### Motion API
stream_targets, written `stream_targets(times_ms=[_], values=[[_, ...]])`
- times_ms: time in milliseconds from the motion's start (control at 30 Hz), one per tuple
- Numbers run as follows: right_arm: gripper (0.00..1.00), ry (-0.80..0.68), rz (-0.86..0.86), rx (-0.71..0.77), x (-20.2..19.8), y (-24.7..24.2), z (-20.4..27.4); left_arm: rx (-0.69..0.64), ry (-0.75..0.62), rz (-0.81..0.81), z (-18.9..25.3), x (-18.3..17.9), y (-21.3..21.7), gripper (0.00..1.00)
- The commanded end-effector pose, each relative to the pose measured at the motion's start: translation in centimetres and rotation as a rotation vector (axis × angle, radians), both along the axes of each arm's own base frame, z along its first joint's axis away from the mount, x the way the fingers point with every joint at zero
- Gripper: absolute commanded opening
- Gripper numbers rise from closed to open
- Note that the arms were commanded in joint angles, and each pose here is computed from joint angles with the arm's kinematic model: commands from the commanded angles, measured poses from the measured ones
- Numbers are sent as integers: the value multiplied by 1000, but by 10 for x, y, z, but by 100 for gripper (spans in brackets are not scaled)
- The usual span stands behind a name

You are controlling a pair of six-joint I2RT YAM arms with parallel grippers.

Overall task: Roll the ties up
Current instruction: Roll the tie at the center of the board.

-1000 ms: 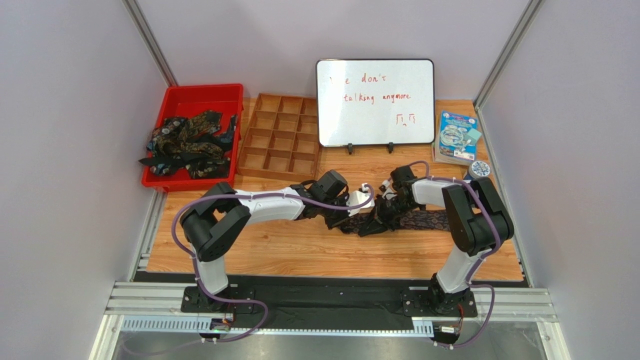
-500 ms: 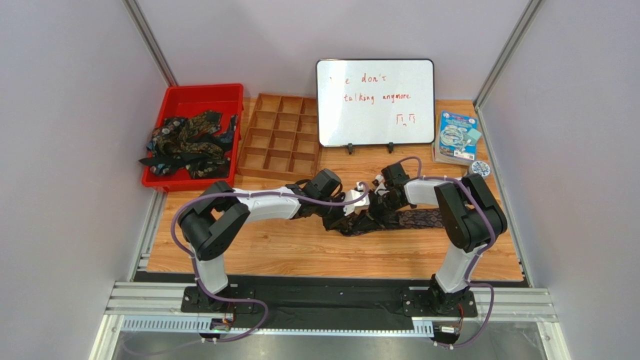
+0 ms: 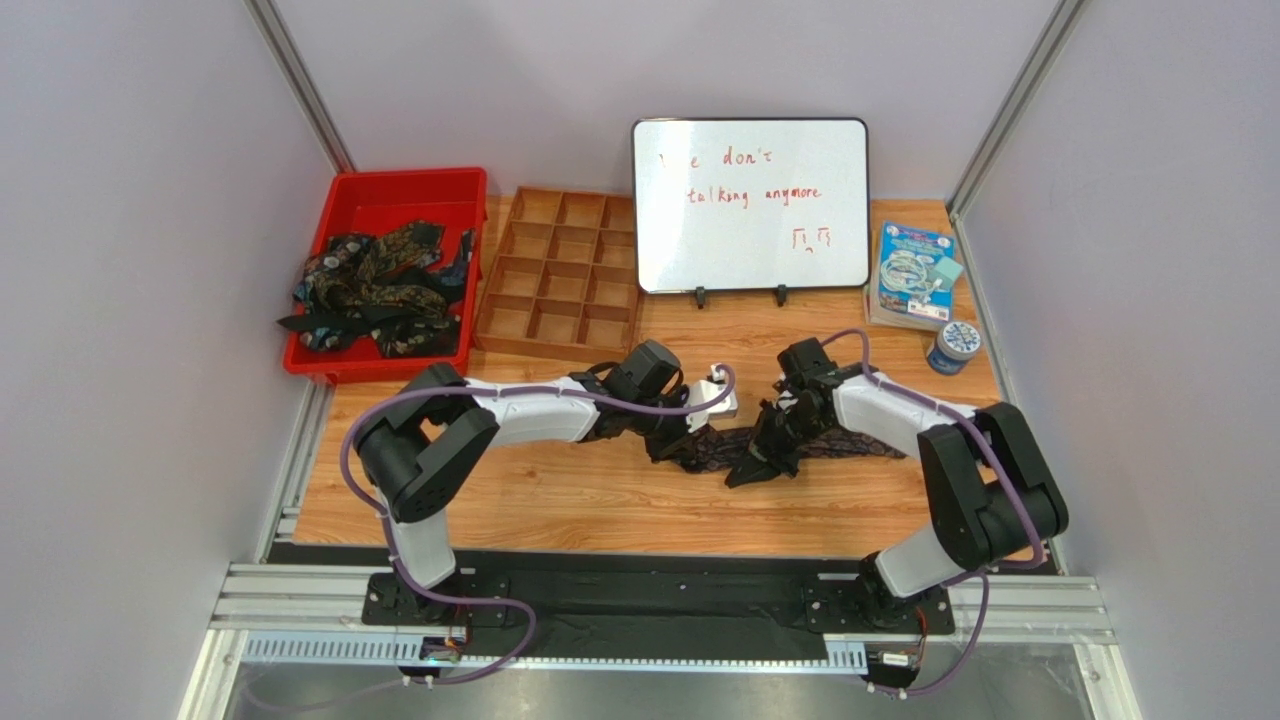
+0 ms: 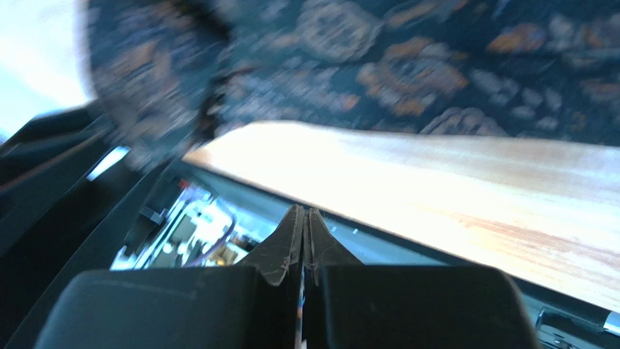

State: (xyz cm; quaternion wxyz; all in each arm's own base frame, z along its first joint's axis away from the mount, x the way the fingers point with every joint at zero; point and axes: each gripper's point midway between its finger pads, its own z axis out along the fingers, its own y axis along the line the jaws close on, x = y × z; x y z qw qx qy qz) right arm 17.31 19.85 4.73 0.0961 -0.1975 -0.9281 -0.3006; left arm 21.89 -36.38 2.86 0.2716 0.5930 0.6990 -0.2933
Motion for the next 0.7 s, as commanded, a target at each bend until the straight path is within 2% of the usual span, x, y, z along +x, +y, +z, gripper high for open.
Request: stream_targets(times_ms=[0, 167, 300, 433, 667], values=[[0, -3, -87, -160, 14, -2, -32, 43, -3, 84, -12, 3, 12, 5], [0, -88, -84, -213, 35, 5, -54, 46, -9, 109, -13, 3, 16, 5], [0, -75, -97, -271, 37, 0, -71, 44, 11, 114, -15, -1, 18, 5], [0, -50, -90, -321, 36, -5, -89, -21, 4, 56, -4, -8, 11, 5], [0, -46, -81, -337, 40, -5, -106, -93, 96, -71, 0, -35, 5, 5]])
